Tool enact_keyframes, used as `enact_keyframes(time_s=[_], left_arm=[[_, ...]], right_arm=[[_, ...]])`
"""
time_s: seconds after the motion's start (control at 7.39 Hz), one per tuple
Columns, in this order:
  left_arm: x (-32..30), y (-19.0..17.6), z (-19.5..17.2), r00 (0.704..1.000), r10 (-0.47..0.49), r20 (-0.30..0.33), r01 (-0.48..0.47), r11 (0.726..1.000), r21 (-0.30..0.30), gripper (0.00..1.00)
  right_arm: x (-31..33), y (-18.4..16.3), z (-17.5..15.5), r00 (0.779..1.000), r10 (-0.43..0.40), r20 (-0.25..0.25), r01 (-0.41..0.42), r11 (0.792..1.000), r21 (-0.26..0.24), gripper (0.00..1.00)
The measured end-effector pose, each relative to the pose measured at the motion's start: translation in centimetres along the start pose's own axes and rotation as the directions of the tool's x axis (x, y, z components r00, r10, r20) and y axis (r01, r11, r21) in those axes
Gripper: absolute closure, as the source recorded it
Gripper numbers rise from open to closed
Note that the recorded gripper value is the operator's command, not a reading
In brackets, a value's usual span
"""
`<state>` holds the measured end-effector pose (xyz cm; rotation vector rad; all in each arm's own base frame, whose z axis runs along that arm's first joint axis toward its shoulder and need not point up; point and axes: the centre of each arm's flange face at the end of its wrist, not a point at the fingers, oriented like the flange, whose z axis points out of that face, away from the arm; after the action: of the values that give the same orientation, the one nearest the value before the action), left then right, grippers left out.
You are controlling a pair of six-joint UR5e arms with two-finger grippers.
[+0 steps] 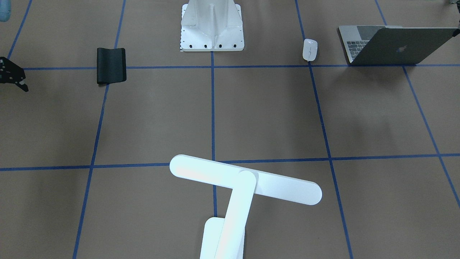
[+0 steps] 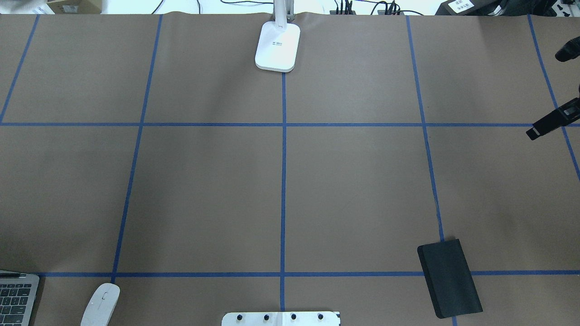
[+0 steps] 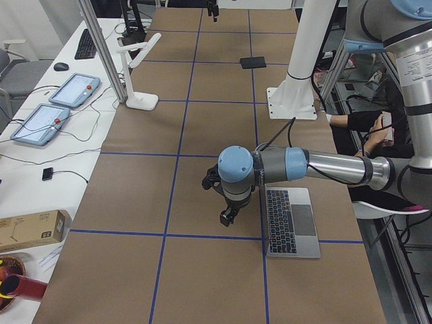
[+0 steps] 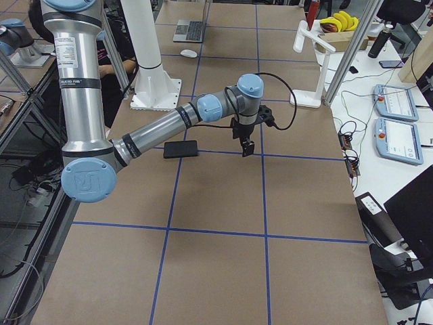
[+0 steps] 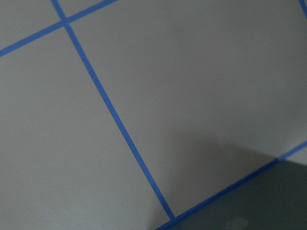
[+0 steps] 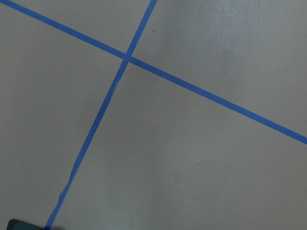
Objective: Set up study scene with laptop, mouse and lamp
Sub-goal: 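Move the left gripper to the closed grey laptop while the right arm enters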
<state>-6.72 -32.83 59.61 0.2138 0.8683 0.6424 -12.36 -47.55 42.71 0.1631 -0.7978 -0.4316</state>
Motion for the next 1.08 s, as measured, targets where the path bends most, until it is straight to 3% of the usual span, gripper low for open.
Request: enact_keyframes(time_s=[0.41, 0.68, 1.08], left_arm=[[1.9, 1.9, 0.2, 0.995, 0.102, -0.013, -0.102, 0.995, -0.011, 0.00], [3.2, 1.0, 0.5, 0.985, 0.169, -0.033, -0.170, 0.985, -0.021, 0.00], [4.9, -0.3, 1.4, 0.975, 0.192, -0.110, -0.193, 0.981, 0.004, 0.00]], right_arm=[[-0.5, -0.1, 0.7, 1.000, -0.010, 0.006, 0.010, 1.000, -0.014, 0.00], [-0.6, -0.1, 0.9, 1.000, -0.011, 0.006, 0.011, 1.000, -0.018, 0.00], [-0.5, -0.1, 1.4, 1.000, -0.011, 0.006, 0.011, 1.000, -0.027, 0.00]])
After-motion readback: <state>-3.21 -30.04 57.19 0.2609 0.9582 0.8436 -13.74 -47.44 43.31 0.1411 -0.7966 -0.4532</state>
